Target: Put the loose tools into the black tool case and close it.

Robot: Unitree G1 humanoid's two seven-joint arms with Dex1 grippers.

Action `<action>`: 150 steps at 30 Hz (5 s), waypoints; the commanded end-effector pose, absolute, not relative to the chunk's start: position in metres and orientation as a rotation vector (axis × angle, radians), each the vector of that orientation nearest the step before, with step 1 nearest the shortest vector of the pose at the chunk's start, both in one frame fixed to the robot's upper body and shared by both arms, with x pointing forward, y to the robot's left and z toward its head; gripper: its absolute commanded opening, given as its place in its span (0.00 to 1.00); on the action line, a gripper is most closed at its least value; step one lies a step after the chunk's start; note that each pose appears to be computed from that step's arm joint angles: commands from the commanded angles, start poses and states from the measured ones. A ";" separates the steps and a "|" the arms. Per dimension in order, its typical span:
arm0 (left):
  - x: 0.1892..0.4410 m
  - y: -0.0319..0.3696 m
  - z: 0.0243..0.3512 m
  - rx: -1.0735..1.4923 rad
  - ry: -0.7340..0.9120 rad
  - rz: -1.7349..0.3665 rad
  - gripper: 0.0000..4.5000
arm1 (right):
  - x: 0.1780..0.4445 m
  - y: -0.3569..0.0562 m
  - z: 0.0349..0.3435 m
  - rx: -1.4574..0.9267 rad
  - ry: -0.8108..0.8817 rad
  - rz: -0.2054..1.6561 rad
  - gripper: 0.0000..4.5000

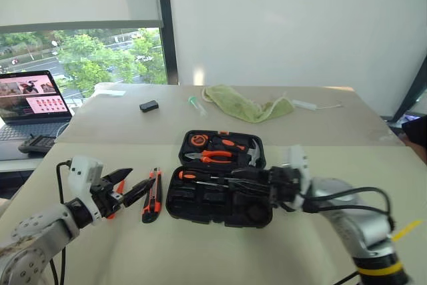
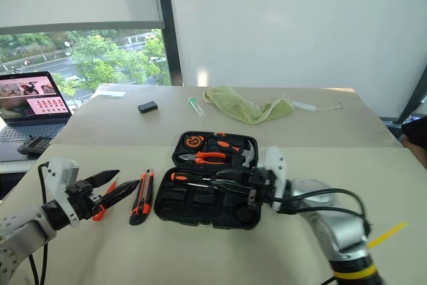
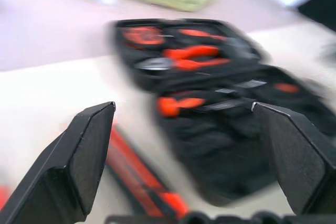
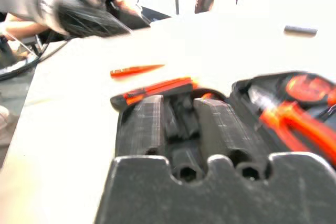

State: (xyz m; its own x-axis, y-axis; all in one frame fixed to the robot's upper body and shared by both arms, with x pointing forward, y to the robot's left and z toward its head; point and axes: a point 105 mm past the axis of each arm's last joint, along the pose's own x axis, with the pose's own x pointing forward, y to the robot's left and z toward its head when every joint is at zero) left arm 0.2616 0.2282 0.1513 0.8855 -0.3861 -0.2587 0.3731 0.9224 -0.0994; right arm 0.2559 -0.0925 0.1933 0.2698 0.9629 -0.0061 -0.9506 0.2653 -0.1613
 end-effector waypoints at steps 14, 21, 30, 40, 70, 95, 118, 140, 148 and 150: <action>0.274 0.261 0.114 0.103 0.805 -0.056 1.00 | 0.212 -0.125 0.228 -0.315 -0.132 1.347 0.99; 0.274 0.268 0.098 0.074 0.833 -0.021 0.68 | 0.212 -0.124 0.223 -0.329 -0.127 1.308 1.00; 0.298 0.259 0.139 0.064 0.498 -0.205 0.10 | 0.208 -0.127 0.220 -0.355 -0.154 1.237 1.00; 0.301 0.137 0.198 0.479 0.312 -1.310 0.10 | 0.193 -0.142 0.214 -0.332 -0.119 1.092 1.00; 0.335 0.089 0.124 1.002 0.466 -1.426 0.10 | 0.154 -0.164 0.197 -0.315 0.002 0.881 1.00; 0.334 0.091 0.175 0.373 0.243 -1.359 0.20 | 0.159 -0.163 0.195 -0.308 -0.003 0.881 1.00; 0.316 0.086 0.068 0.336 0.402 -1.152 0.00 | 0.158 -0.165 0.198 -0.317 0.013 0.891 1.00; 0.291 0.171 0.133 0.079 0.482 -0.388 0.81 | 0.189 -0.165 0.197 -0.309 -0.031 1.041 1.00; 0.289 0.178 0.093 0.155 0.641 -0.259 0.81 | 0.189 -0.169 0.203 -0.336 -0.011 1.052 1.00; 0.288 0.177 0.084 0.161 0.663 -0.253 0.81 | 0.188 -0.171 0.203 -0.341 -0.006 1.047 1.00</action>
